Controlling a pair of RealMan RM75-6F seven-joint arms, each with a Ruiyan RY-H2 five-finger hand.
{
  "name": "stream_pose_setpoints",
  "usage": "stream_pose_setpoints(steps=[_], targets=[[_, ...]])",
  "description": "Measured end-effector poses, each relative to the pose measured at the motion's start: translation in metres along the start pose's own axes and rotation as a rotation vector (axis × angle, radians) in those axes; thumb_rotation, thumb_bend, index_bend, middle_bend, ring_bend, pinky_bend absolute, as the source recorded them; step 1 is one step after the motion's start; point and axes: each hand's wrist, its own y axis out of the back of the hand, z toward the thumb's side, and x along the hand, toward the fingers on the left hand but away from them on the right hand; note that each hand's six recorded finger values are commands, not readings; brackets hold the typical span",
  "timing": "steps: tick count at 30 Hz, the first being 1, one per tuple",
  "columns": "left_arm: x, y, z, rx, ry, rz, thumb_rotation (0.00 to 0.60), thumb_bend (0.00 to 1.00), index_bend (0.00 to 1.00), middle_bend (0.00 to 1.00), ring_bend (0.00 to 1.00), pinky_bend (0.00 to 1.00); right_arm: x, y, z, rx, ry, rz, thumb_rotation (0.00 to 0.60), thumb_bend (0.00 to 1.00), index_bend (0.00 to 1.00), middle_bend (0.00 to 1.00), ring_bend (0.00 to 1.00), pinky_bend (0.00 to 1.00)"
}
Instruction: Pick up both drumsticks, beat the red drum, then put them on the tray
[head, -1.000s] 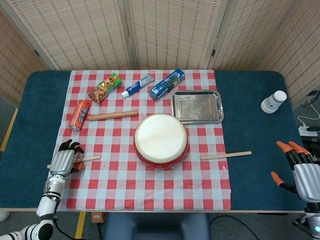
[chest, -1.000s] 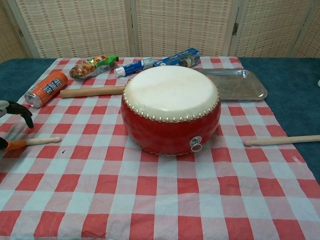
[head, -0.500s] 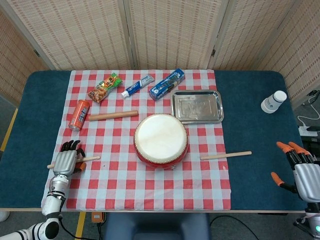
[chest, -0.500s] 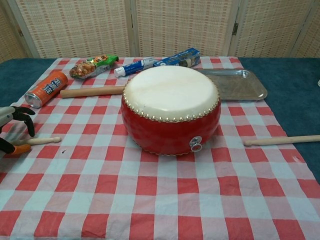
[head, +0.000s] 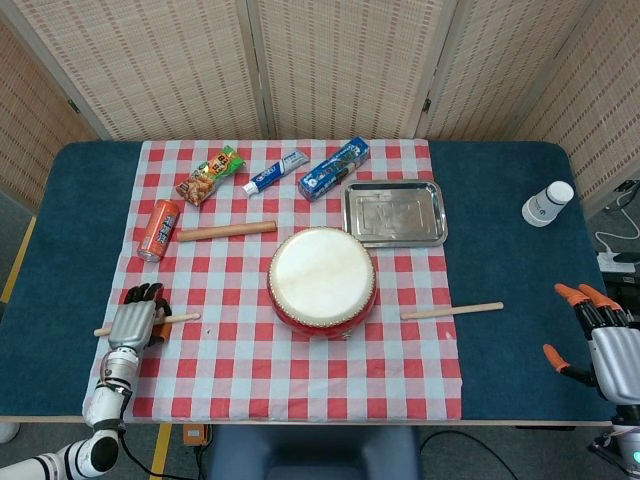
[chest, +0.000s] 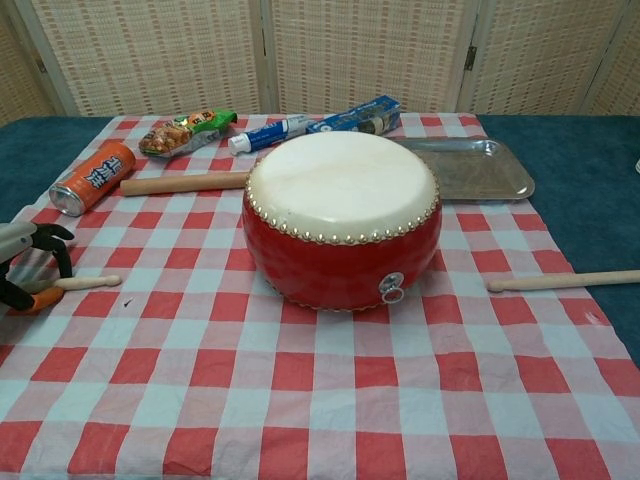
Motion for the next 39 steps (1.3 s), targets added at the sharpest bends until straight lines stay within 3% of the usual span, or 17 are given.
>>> stream_pose_setpoints(steps=[4,10,14,20,26,33,39], targets=[[-0.004,0.004,0.000,-0.085,-0.004,0.023,0.600,0.45,0.56,0.18,0.00,0.03,0.000,0.002,0.000,-0.002,0.002,-0.007,0.600,0.19,0.15,0.18,0.01,0.16],[-0.014,0.013,-0.002,-0.387,-0.028,0.059,0.600,0.45,0.56,0.31,0.13,0.17,0.000,0.003,0.000,-0.005,0.005,-0.011,0.600,0.19,0.15,0.18,0.01,0.16],[-0.022,0.017,-0.008,-0.701,-0.045,0.055,0.600,0.49,0.51,0.37,0.22,0.32,-0.001,0.001,0.001,-0.006,0.007,-0.005,0.600,0.19,0.15,0.18,0.01,0.16],[-0.027,0.019,-0.019,-1.185,-0.045,-0.002,0.600,0.51,0.49,0.40,0.27,0.34,-0.003,0.000,0.003,-0.001,0.008,0.002,0.600,0.19,0.15,0.18,0.01,0.16],[-0.029,0.017,-0.026,-1.583,-0.023,-0.084,0.600,0.52,0.45,0.43,0.33,0.40,-0.003,0.000,0.003,0.002,0.005,0.005,0.600,0.19,0.15,0.18,0.01,0.16],[-0.027,0.009,-0.030,-1.886,0.028,-0.174,0.600,0.54,0.41,0.45,0.36,0.40,-0.003,0.001,0.003,0.002,-0.002,0.004,0.600,0.19,0.15,0.18,0.01,0.16],[-0.024,0.006,-0.032,-2.014,0.061,-0.210,0.600,0.53,0.37,0.47,0.41,0.42,-0.003,0.001,0.002,0.002,-0.007,0.002,0.600,0.19,0.15,0.18,0.01,0.16]])
